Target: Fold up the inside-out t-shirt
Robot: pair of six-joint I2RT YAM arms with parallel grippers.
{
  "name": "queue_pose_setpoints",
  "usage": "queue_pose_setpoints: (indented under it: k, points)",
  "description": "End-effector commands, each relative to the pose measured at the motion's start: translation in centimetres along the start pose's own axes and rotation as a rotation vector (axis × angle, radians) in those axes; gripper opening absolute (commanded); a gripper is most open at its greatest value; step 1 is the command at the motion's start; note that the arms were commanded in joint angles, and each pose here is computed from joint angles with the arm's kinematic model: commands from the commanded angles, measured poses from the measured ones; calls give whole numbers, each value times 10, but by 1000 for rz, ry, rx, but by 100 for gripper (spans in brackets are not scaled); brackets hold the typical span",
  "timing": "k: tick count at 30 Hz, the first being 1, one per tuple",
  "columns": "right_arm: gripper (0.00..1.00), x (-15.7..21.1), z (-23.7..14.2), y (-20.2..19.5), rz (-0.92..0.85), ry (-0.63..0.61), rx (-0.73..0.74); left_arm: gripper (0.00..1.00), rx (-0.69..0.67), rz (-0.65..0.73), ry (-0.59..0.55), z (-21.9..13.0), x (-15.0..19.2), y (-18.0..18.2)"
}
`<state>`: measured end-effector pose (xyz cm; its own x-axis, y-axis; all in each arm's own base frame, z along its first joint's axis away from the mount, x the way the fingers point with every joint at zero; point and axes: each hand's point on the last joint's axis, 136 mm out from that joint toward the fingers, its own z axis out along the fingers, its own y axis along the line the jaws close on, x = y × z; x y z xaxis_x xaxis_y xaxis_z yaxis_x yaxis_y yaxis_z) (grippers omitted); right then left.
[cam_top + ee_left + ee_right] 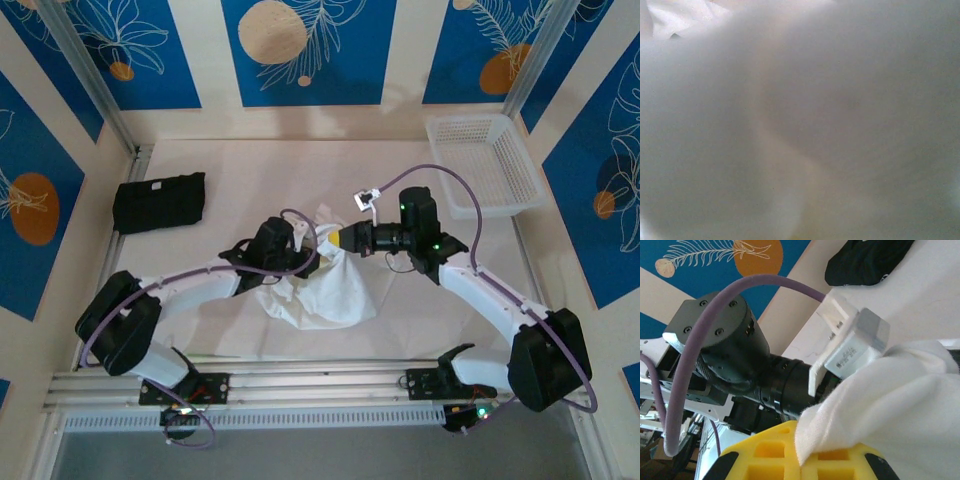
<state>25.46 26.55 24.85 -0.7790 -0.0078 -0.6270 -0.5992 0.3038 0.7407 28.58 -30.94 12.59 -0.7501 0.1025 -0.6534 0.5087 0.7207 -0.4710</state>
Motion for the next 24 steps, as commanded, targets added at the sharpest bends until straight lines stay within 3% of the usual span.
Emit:
queue_pose_setpoints:
  k: [1,6,12,18,24]
  points:
    - [0,-2,-17,-4,15,-28,42,0,228,47,-151,-27,-40,-38]
    - [0,-8,-30,-19,82,-60,93,0,506,147,-310,-98,-53,-77]
    - [0,-7,-26,-18,79,-32,56,0,636,220,-394,-147,-56,-97]
    - [13,-3,-26,-28,91,-14,103,0,680,247,-415,-160,-57,-100]
    - [26,8,-38,-38,-12,3,310,0,675,254,-408,-157,-54,-96]
